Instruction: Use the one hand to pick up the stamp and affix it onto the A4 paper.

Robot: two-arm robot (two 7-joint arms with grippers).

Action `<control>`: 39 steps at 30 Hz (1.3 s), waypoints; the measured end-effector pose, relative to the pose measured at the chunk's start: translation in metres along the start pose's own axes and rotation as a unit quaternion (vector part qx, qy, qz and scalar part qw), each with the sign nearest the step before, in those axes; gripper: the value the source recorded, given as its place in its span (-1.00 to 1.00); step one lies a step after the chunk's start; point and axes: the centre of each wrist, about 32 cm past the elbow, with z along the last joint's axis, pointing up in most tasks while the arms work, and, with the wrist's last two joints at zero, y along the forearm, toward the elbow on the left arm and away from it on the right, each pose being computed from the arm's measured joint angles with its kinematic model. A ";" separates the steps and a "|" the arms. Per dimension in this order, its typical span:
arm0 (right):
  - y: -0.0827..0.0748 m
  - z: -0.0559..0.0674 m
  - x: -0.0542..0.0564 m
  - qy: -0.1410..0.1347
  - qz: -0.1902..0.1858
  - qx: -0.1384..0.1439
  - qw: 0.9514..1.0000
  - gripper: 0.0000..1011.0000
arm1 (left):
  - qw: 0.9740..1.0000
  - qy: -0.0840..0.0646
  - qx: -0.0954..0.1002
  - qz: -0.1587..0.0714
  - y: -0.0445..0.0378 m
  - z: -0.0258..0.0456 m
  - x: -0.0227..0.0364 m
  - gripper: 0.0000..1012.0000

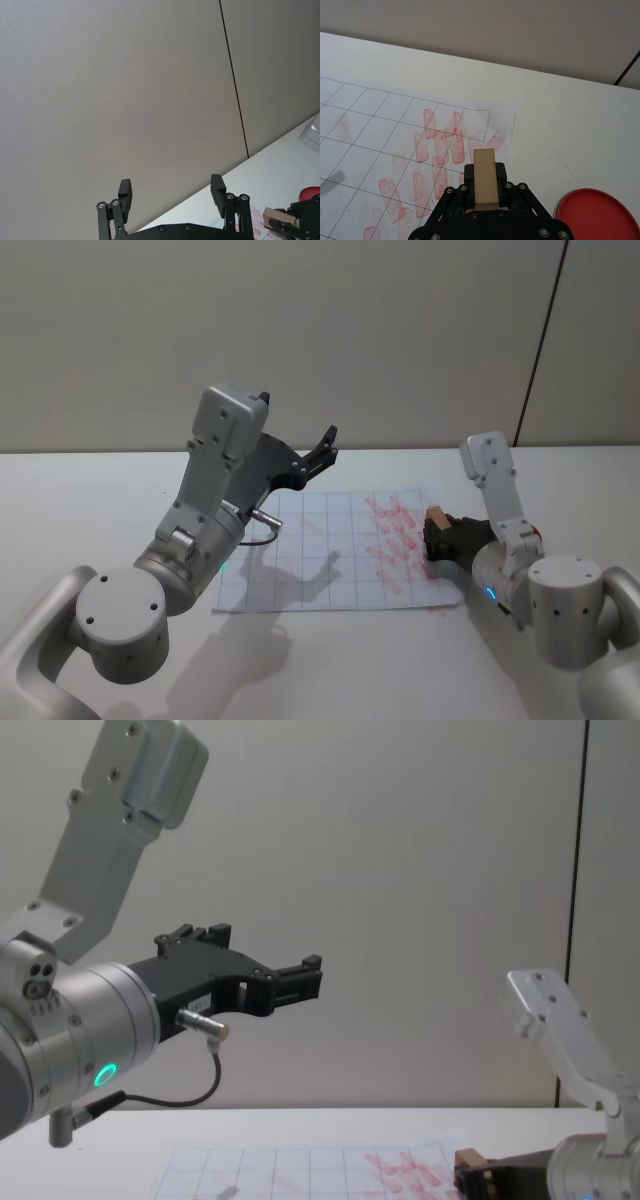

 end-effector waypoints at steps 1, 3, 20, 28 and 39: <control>0.000 0.000 0.000 0.000 0.000 0.000 1.000 -0.56 | 1.000 0.000 0.000 0.000 0.0000 0.0000 0.0000 0.98; -0.002 0.001 0.000 -0.001 0.000 0.003 1.000 -0.56 | 1.000 0.000 0.000 0.000 0.0000 0.0000 0.0000 0.98; -0.029 0.031 0.004 -0.017 -0.005 0.082 0.997 -0.56 | 1.000 0.000 0.000 0.000 0.0000 0.0000 0.0000 0.98; -0.043 0.040 0.012 -0.016 -0.023 0.103 0.994 -0.56 | 1.000 0.000 0.000 0.000 0.0000 0.0000 0.0000 0.98; -0.060 0.035 0.032 -0.011 -0.056 0.096 0.994 -0.56 | 1.000 0.000 0.000 0.000 0.0000 0.0000 0.0000 0.98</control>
